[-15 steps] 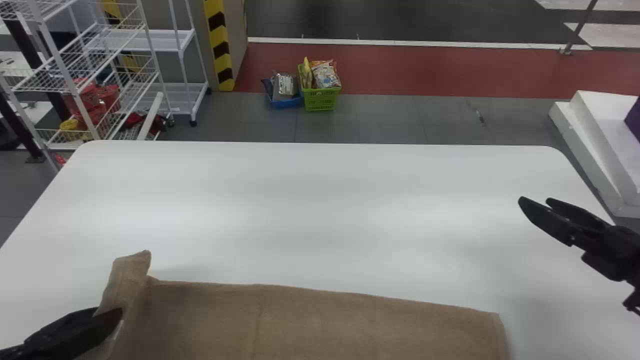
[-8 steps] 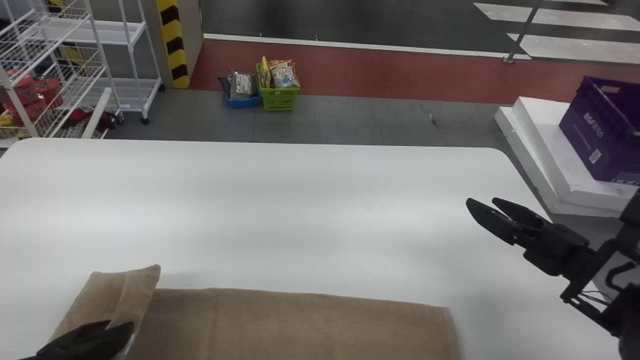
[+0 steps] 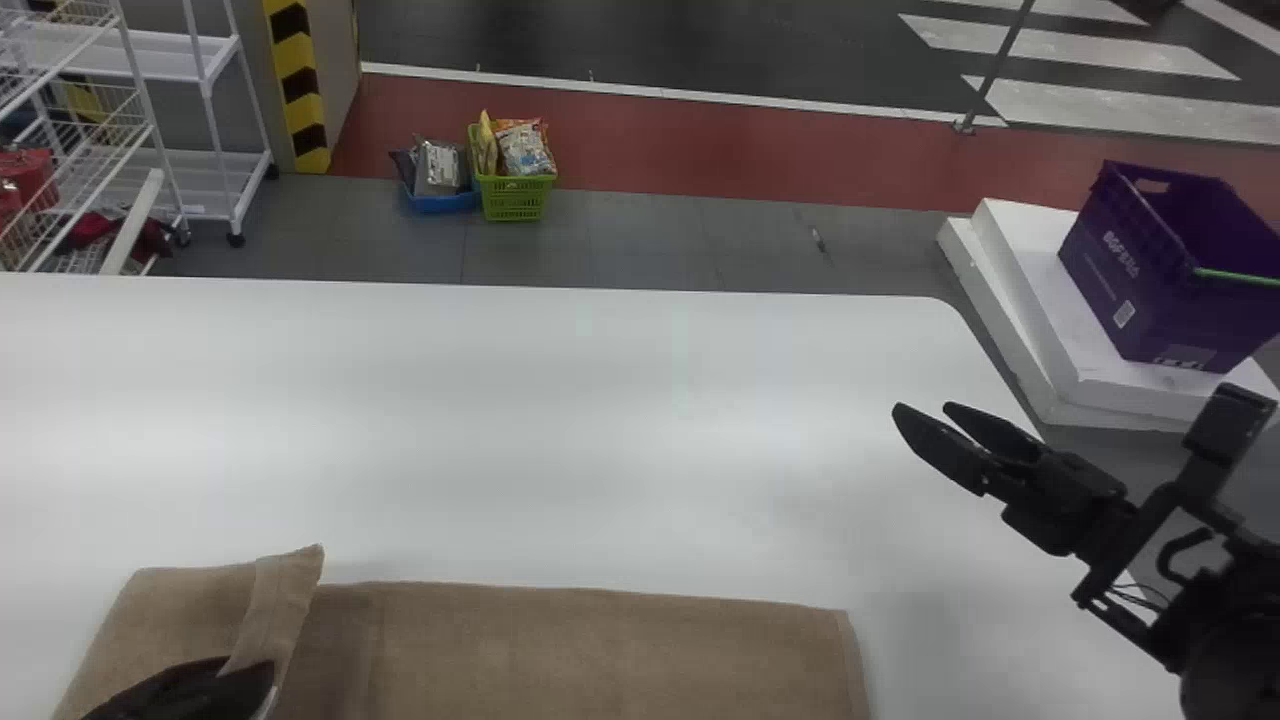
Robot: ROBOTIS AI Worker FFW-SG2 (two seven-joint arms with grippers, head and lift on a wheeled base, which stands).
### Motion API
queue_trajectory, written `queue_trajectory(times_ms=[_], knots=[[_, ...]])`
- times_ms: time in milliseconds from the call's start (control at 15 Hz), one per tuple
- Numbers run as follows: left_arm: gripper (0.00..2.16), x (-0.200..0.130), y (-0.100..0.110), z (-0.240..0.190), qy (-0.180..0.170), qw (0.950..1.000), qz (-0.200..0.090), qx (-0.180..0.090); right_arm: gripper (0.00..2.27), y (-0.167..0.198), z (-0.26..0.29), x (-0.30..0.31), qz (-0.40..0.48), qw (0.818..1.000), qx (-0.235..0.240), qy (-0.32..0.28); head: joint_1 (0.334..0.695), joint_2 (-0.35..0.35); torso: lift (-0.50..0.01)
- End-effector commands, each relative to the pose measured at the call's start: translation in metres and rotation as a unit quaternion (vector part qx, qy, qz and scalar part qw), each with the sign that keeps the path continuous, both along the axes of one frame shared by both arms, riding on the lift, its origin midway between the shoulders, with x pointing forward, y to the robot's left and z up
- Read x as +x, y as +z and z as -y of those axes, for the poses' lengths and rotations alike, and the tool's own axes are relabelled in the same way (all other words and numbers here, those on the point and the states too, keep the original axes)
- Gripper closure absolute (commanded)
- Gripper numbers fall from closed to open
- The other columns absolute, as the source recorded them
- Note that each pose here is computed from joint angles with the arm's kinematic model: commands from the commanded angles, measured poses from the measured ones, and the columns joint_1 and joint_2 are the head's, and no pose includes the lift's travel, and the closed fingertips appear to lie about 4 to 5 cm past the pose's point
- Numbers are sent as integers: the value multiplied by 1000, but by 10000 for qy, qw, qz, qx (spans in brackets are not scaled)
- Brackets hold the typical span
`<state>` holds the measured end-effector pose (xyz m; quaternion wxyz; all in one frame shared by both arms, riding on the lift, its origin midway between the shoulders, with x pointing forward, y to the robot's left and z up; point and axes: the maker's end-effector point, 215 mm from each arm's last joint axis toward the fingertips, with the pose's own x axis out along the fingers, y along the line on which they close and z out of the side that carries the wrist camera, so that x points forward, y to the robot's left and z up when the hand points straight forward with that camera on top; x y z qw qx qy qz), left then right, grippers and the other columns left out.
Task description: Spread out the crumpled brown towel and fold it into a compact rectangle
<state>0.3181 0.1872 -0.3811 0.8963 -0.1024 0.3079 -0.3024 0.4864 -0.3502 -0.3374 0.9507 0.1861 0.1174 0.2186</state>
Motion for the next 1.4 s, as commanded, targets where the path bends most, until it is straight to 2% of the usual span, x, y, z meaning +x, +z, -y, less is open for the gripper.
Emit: queue_trajectory(times_ms=[0,400,867,1200,1267,1333], knots=[[1878,-1,-2,23,-141,9998,-44,-100,63,-1,-2,-1,-11,10000,3,13,695,-223,-127],[1878,14,4,57,-226,9997,124,-50,63,2,-2,-5,23,10000,-17,-22,695,-278,-127],[1878,-4,8,99,-594,9971,-174,-453,63,0,-6,-4,5,10000,-13,-8,695,-327,-127],[1831,2,-1,130,-798,9957,-117,-445,63,-2,-5,-6,-10,10000,8,-33,695,-350,-127],[1254,9,-2,129,-785,9961,13,-410,63,-3,-4,-6,-22,10000,16,-49,695,-350,-127],[154,14,-6,126,-693,9971,53,-314,63,-4,-2,-7,-21,10000,15,-68,695,-350,-127]])
